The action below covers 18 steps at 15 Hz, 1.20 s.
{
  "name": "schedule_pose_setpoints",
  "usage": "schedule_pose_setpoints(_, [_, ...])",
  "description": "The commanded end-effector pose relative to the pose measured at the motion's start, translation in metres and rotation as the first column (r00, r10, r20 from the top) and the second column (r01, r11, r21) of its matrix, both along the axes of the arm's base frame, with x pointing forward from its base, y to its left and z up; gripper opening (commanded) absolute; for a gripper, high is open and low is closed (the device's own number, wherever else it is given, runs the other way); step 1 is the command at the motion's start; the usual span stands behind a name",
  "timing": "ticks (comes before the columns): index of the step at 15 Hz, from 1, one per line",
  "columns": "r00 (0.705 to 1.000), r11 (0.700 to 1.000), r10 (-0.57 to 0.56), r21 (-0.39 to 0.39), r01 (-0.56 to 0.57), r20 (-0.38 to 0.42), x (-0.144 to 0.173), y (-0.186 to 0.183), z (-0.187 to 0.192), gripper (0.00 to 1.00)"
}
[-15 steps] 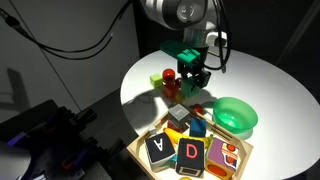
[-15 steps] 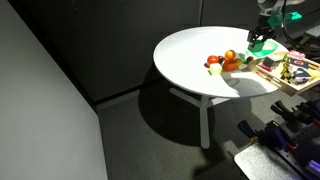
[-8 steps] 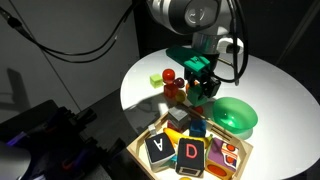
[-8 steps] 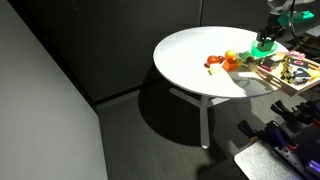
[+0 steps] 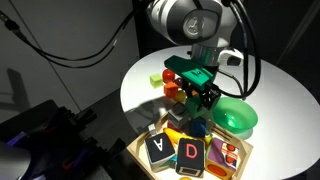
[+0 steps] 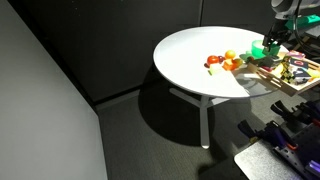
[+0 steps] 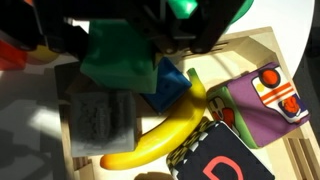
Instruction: Put the green block inside the wooden crate
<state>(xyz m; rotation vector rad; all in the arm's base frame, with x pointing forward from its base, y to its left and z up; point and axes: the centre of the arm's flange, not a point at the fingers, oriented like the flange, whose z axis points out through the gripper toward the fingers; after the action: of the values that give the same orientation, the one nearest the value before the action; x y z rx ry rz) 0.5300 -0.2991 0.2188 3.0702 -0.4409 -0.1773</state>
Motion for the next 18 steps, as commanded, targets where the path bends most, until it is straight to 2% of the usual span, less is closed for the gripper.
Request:
schedule_pose_setpoints(1, [0.999,0.999,0.045,-0.020,-0.045,0.000,-0.014,-0.010,0.003,0.25])
schedule_pose_setpoints(9, [0.999,0.998,0.044,-0.038,-0.044,-0.003,-0.025,-0.032,0.003,0.25])
schedule_pose_setpoints(18, [0.995,0.995,0.096,-0.028,-0.097,-0.039,-0.035,-0.035,-0.013,0.25])
